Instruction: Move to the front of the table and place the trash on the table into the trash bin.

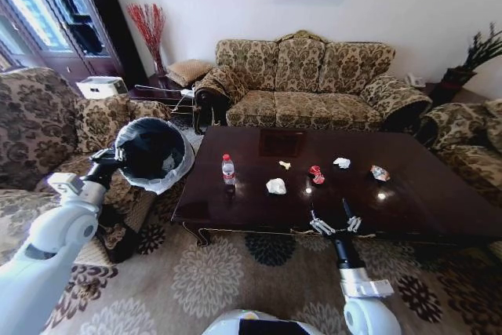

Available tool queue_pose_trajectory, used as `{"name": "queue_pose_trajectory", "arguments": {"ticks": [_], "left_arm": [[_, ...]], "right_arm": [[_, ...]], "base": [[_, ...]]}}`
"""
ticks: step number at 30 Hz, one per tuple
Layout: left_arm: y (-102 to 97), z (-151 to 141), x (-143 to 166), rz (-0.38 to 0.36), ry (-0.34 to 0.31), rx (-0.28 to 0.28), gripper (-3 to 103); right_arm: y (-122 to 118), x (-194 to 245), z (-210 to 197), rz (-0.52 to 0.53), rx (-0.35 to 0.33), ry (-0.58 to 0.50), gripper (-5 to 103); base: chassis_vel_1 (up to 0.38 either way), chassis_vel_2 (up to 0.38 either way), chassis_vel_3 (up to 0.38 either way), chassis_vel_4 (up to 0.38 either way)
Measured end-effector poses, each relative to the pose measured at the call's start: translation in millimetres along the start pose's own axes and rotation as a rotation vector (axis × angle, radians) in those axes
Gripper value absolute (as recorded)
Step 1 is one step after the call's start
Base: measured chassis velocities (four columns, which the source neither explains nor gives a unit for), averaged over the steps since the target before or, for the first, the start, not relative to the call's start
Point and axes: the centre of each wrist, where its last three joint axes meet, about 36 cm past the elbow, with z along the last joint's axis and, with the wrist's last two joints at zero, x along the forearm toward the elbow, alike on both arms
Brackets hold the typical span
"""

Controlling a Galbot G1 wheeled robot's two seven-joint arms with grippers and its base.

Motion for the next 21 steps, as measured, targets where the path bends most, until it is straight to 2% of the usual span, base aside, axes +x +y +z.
{"name": "queue_pose_trajectory", "arguments": {"ticks": [6,13,17,21], "left_arm": [[-0.4,0,-1,0.003,-0.003,0.001,3],[-0.6,0,-2,0.008,-0.006,0.001,3],[1.7,-1,-5,0.006,-0.008,-0.005,3],[1.6,-1,-8,0.009,-0.01,-0.014,3]], "right_arm": [[1,1,3,-0.005,-0.005,0.002,100],[5,-6,7,-0.001,0.006,-0.022,100],[10,-25,11,-0.047,-0.005,-0.011,100],[28,-43,20,-0.111,-0.046,0.045,100]], "base": [[-0.149,0.164,0.153,-0.147],[-0.254,0.228,0.237,-0.245],[-0.112,0.117,0.11,-0.089],[-0.019,0.008,0.004,-0.005]]}}
